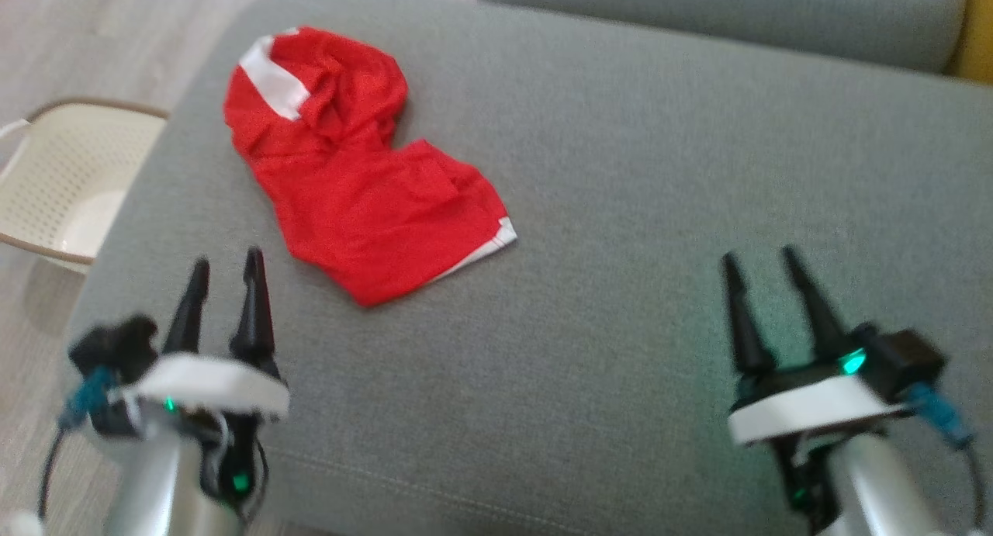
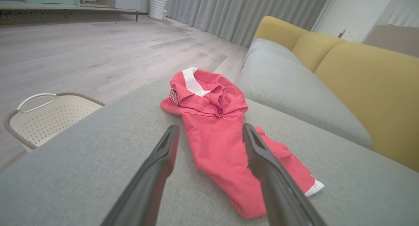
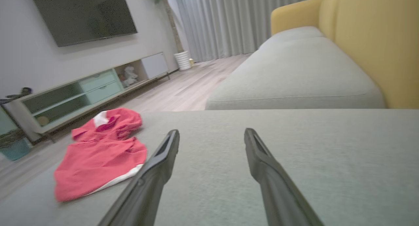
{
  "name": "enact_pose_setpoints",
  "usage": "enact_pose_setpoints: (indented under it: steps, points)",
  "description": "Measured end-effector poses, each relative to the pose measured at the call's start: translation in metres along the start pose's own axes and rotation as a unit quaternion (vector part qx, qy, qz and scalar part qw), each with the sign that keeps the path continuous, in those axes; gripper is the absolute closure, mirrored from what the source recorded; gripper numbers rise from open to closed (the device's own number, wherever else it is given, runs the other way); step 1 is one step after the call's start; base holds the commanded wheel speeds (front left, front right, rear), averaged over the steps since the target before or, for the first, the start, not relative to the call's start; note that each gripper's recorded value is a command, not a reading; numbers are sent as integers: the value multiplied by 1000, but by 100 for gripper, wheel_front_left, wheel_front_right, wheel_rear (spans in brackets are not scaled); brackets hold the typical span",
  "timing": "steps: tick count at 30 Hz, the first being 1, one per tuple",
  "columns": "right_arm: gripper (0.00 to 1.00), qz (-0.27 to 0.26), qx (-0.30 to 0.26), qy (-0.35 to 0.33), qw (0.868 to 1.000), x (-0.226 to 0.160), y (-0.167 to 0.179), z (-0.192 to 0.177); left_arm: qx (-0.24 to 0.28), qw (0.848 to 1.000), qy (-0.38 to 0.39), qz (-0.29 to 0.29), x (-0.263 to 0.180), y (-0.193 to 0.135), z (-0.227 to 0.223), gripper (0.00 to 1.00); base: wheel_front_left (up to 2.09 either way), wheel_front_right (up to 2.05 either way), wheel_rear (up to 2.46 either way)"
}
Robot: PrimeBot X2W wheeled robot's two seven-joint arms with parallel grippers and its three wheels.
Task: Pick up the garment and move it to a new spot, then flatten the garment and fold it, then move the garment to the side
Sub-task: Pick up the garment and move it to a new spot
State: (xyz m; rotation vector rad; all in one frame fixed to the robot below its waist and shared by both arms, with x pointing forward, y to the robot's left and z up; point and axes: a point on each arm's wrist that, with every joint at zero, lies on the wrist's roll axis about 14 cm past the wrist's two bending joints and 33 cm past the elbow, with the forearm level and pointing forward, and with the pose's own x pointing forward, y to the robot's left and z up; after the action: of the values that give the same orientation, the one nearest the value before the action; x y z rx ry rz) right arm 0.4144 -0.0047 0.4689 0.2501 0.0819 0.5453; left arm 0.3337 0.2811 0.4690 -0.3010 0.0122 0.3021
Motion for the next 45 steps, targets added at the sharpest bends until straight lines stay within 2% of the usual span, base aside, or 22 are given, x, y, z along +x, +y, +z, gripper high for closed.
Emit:
enact_pose_setpoints:
  steps: [6, 11, 14, 24, 31, 32, 33, 38, 45]
  points:
    - [0, -52, -11, -18, 998, 10, -47, 13, 46, 997, 49, -26, 48, -6, -11, 0, 0, 0, 0]
    - [0, -95, -18, -24, 995, 15, -84, 17, 96, 985, 134, -50, 93, -15, -34, 0, 0, 0, 0]
    - [0, -106, -20, -14, 994, 15, -96, 11, 128, 974, 182, -49, 122, -11, -49, 0, 0, 0, 0]
    - [0, -139, -23, 5, 990, 9, -125, -4, 209, 944, 252, -41, 172, -1, -82, 0, 0, 0, 0]
    - [0, -158, -25, 14, 987, 2, -140, -11, 222, 933, 281, -37, 183, 1, -104, 0, 0, 0, 0]
    - [0, -159, -25, 15, 987, 1, -141, -12, 218, 933, 284, -32, 184, 2, -105, 76, 0, 0, 0]
    - [0, -160, -25, 16, 987, 1, -141, -13, 218, 933, 286, -31, 185, 3, -106, 100, 0, 0, 0]
    - [0, -163, -26, 15, 986, -1, -142, -11, 218, 943, 248, -36, 190, 0, -94, 100, 0, 0, 0]
    - [0, -159, -29, -1, 987, -5, -133, 1, 219, 960, 164, -66, 194, -20, -52, 100, 0, 0, 0]
